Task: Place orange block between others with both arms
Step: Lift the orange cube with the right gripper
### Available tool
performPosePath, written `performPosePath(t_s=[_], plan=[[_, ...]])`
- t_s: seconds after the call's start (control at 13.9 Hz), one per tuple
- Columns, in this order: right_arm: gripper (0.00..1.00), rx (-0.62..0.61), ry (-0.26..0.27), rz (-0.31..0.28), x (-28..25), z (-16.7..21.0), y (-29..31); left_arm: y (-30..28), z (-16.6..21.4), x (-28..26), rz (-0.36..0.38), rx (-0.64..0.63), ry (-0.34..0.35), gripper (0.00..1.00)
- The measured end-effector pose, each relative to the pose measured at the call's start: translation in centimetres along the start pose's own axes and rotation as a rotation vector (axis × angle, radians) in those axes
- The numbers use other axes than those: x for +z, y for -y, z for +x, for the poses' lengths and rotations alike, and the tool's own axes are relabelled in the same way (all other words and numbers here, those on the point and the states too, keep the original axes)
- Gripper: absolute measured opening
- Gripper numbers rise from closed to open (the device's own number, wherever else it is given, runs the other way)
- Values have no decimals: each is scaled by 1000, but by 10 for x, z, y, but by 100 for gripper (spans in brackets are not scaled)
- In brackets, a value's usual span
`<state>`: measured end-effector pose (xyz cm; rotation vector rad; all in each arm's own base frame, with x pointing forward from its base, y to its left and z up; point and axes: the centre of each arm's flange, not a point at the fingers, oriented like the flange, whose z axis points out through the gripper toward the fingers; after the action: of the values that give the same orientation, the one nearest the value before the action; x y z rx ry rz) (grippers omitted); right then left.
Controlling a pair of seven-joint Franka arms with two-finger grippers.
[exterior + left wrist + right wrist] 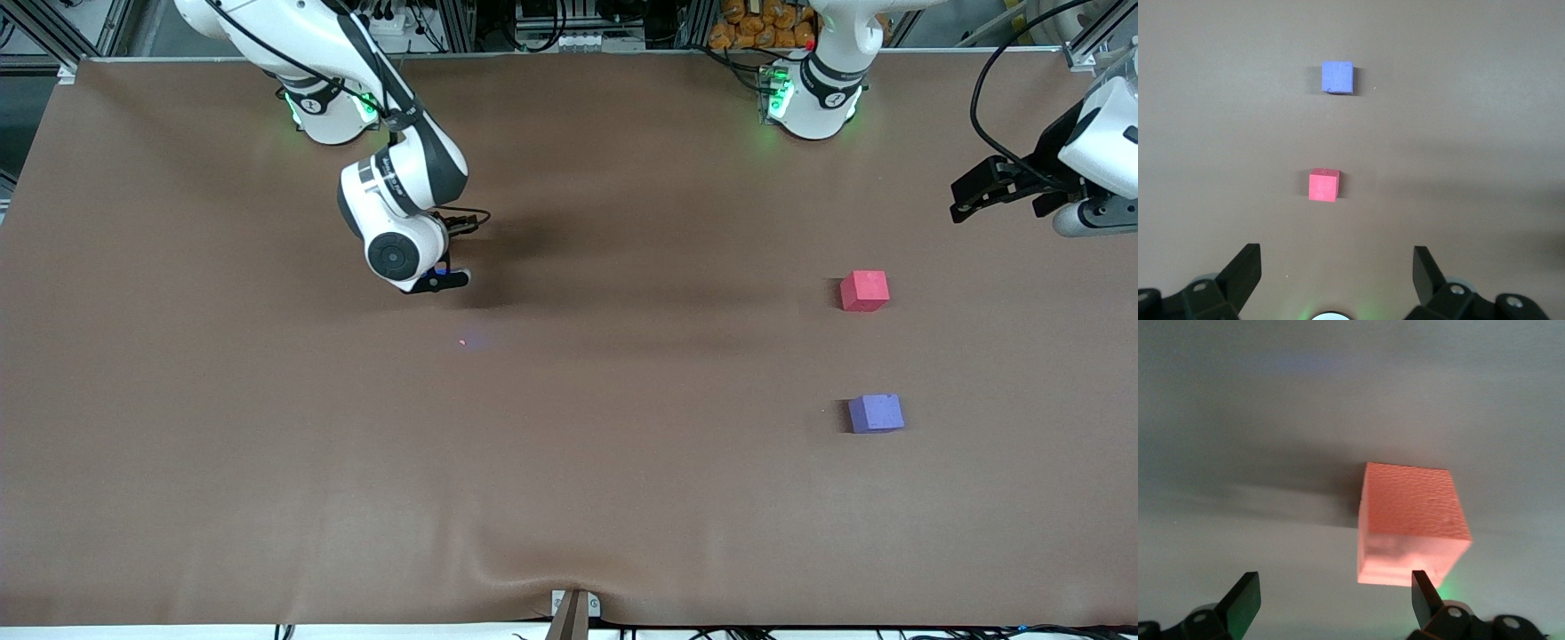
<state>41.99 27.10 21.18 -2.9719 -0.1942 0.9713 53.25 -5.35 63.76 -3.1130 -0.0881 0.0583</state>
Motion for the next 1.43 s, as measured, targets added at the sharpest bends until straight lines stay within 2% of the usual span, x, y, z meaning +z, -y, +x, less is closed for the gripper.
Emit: performPosePath(t_s=[0.29, 0.79, 1.43], plan=[[100, 35, 1, 25, -9, 4, -25, 1, 1, 0, -1, -2, -4, 100], [100, 5, -2, 49, 11, 12, -59, 1, 5, 4, -2, -2, -4, 100], [100, 6, -4, 42, 29, 21, -59, -8, 5, 5, -3, 15, -8, 100]])
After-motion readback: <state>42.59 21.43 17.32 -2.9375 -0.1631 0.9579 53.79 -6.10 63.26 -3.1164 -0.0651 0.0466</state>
